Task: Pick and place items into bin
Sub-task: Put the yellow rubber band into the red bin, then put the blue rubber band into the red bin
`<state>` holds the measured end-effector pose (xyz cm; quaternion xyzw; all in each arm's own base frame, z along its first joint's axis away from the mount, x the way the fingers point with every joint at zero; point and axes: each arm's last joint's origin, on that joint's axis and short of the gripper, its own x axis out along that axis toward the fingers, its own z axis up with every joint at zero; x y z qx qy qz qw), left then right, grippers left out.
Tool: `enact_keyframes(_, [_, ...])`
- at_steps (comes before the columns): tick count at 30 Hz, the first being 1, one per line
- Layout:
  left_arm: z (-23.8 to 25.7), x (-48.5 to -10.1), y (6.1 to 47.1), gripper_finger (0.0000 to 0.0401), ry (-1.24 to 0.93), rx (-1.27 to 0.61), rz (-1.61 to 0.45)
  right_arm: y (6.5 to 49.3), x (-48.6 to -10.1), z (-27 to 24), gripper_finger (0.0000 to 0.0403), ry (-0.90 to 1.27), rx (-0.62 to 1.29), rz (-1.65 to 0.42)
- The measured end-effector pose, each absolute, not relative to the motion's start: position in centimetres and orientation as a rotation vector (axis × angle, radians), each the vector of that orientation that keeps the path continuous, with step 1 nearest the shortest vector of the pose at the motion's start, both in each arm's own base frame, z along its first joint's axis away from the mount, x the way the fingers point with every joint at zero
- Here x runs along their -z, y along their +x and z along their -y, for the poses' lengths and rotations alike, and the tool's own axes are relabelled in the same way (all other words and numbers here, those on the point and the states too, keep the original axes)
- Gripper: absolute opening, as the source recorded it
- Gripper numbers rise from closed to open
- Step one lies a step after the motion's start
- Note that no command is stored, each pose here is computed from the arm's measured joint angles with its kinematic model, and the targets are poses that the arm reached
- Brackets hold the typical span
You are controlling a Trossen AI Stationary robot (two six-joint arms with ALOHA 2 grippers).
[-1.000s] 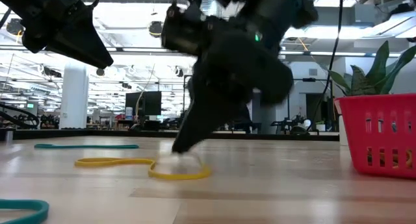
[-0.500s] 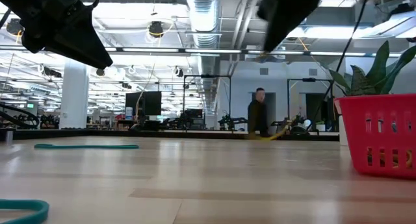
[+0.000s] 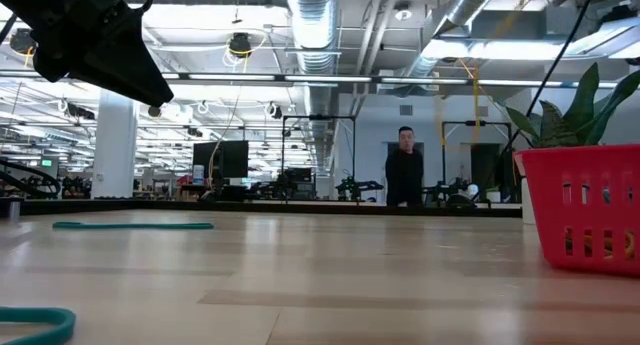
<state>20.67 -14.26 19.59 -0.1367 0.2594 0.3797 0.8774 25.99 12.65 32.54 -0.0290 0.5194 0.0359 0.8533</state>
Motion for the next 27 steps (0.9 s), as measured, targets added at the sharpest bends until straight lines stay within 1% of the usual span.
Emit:
enact_keyframes(4, [14.3, -19.6, 20.7, 0.0091, -0.286, -0.792, -0.541, 25.0, -32.2, -12.9, 0.0, -0.061, -0.059, -1.182])
enact_keyframes(9, [14.3, -19.6, 20.7, 0.0091, -0.286, -0.792, -0.541, 24.6, -32.1, -13.3, 0.0, -0.023, -0.129, -1.23])
enact_keyframes(13, [14.3, -19.6, 20.7, 0.0091, -0.287, -0.792, -0.54, 24.5, -32.1, -13.4, 0.0, -0.006, -0.174, -1.248])
enact_keyframes(19, [14.3, -19.6, 20.7, 0.0091, -0.287, -0.792, -0.54, 24.5, -32.1, -13.4, 0.0, -0.004, -0.18, -1.249])
enact_keyframes(22, [14.3, -19.6, 20.7, 0.0091, -0.288, -0.792, -0.54, 24.5, -32.1, -13.4, 0.001, -0.003, -0.182, -1.25])
enact_keyframes(27, [14.3, -19.6, 20.7, 0.0091, -0.289, -0.792, -0.539, 24.5, -32.1, -13.4, 0.0043, -0.003, -0.183, -1.249])
